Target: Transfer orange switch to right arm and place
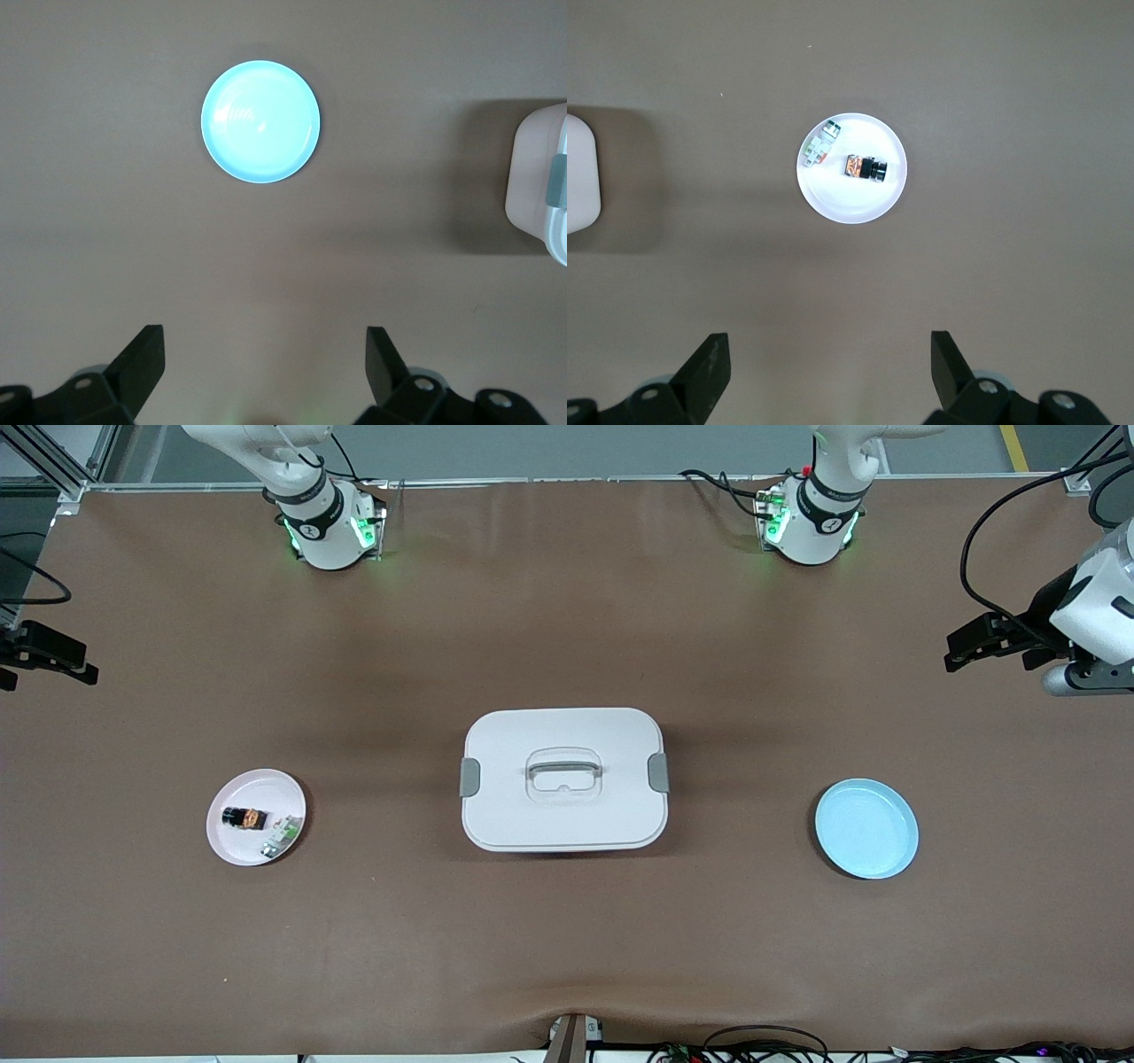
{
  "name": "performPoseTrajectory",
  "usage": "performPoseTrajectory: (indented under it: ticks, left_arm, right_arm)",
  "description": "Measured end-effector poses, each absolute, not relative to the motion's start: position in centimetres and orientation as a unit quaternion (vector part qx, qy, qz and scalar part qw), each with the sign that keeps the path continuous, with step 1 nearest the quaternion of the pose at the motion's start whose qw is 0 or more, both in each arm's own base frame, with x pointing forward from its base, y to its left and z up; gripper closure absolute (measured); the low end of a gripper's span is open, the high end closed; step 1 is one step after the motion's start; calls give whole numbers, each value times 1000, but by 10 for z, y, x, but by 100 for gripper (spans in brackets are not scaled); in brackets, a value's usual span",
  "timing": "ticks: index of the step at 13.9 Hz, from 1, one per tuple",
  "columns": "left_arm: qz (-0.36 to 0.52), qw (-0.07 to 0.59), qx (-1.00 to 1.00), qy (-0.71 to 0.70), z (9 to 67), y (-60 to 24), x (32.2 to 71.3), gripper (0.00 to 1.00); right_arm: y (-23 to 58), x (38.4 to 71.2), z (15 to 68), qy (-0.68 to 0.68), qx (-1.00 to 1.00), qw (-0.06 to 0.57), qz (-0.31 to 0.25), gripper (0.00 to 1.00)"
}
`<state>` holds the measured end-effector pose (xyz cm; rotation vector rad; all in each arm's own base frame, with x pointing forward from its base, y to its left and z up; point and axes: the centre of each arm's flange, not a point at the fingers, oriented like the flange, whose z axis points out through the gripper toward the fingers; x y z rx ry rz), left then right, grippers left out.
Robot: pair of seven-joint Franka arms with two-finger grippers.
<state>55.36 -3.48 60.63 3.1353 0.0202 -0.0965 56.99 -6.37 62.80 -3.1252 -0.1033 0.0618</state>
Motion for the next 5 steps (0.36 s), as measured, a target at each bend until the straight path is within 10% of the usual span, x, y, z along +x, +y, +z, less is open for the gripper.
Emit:
performPoseTrajectory:
  ticks: [5]
  left_arm:
    - [-31,2,1000,7,606,-35,554,0]
  right_arm:
    - [-63,561,637,-33,-999,8,12,0]
